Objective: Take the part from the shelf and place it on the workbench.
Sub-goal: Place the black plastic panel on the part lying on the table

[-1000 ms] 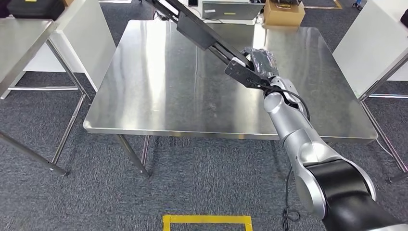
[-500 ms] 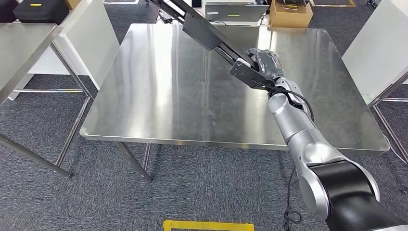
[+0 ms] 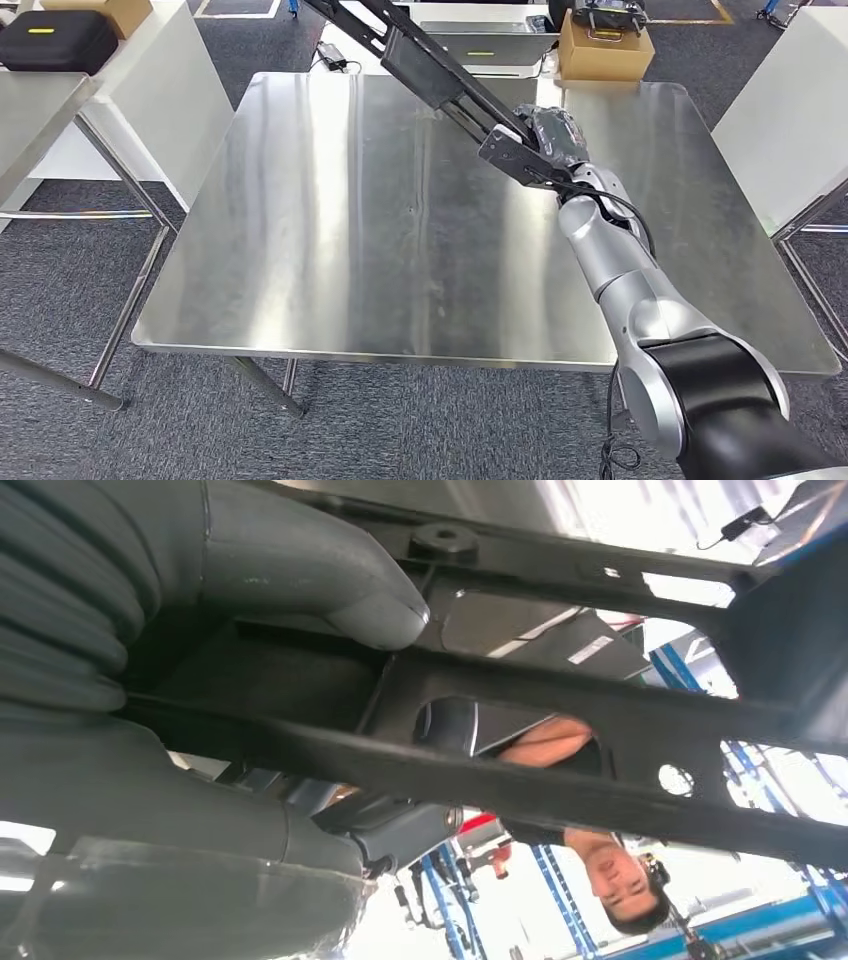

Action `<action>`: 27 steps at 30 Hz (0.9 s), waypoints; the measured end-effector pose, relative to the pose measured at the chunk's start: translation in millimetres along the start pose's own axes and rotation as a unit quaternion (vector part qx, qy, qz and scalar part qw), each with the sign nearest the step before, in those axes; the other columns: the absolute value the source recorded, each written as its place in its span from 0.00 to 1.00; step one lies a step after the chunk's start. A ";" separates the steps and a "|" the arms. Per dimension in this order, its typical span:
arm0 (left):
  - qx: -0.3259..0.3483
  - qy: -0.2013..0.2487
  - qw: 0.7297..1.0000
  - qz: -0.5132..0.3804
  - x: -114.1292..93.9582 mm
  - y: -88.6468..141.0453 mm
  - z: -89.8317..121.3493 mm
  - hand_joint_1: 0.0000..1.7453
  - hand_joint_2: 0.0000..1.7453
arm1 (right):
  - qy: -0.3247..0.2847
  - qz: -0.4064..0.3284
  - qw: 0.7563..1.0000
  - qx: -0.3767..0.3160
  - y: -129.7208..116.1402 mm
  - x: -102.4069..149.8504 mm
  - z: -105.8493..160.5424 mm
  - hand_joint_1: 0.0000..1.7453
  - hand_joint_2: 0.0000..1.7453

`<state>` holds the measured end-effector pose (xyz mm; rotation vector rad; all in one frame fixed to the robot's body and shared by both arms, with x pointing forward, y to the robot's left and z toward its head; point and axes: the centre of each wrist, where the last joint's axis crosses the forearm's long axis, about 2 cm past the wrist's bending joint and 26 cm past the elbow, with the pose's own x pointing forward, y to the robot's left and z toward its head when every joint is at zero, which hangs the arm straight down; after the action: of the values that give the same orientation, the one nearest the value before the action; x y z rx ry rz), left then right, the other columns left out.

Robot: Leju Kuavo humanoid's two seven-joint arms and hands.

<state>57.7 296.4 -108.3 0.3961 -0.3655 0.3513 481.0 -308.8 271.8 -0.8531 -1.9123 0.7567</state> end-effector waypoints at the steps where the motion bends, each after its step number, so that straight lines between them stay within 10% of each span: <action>1: -0.001 -0.001 1.000 0.001 0.7 -1.1 0.2 0.00 0.00 | -0.001 0.001 1.000 -0.002 -2.3 -0.2 -1.2 1.00 1.00; 27: 0.012 -0.046 0.999 0.001 3.7 -5.9 1.5 0.00 0.00 | 0.014 0.001 1.000 0.007 8.4 -6.5 7.7 1.00 1.00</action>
<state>62.9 291.6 -107.3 0.4355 -0.4521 0.3404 478.8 -310.4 259.0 -0.8526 -1.8799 0.7546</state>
